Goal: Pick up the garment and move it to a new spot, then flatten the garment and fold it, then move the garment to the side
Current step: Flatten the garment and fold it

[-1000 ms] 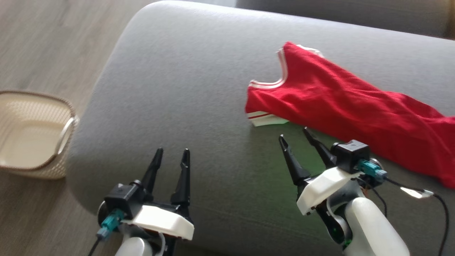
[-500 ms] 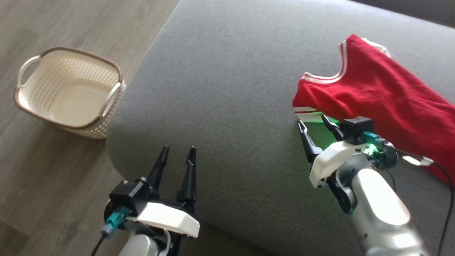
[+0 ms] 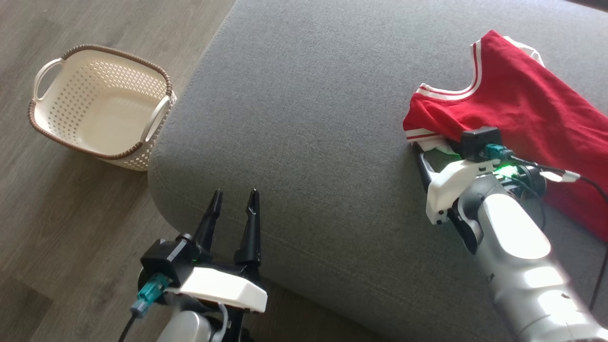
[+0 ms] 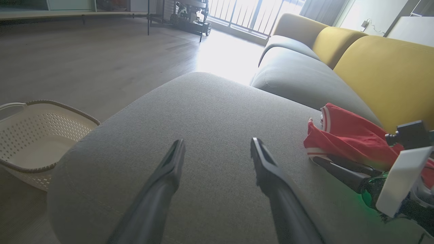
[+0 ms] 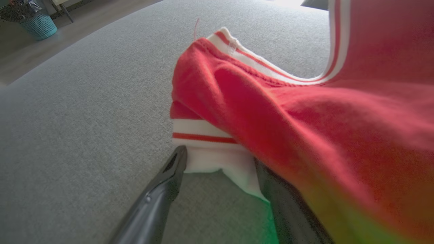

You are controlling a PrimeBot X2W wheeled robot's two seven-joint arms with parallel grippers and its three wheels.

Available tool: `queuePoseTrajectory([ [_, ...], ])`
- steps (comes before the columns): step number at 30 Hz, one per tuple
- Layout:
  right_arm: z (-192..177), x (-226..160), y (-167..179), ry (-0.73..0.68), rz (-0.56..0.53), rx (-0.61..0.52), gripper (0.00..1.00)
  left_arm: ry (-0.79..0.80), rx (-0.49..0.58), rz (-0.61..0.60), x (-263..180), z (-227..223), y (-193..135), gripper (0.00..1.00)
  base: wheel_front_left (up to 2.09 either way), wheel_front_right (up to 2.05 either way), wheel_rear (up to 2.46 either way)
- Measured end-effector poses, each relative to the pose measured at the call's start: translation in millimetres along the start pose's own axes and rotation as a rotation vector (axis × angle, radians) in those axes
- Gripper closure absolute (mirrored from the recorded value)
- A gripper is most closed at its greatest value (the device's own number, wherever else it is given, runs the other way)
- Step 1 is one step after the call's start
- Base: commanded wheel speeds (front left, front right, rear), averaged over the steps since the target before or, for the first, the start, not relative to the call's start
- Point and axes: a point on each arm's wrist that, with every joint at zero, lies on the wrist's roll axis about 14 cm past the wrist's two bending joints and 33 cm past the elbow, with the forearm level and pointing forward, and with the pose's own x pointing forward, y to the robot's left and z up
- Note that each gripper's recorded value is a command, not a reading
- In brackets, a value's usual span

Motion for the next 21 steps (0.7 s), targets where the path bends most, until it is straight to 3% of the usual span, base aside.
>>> queuePoseTrajectory([
  [1,0.1,1.6,-0.1,0.006,0.001,-0.003,0.0,0.001,-0.002,0.001,-0.1,-0.4,0.1,0.0,0.0,0.0,0.0],
  [3,0.4,3.2,0.0,0.013,0.003,-0.007,1.0,0.001,-0.002,0.002,-0.1,-0.3,0.2,0.0,0.0,0.0,0.0],
  [10,15.3,-5.3,3.5,-0.054,0.002,0.015,1.0,-0.019,-0.01,-0.01,-3.7,4.5,-1.2,0.0,0.0,0.0,0.0],
  [21,120.5,-55.4,38.1,-0.391,0.07,0.031,1.0,-0.068,0.001,-0.102,-13.5,13.0,-13.2,0.0,0.0,0.0,0.0],
])
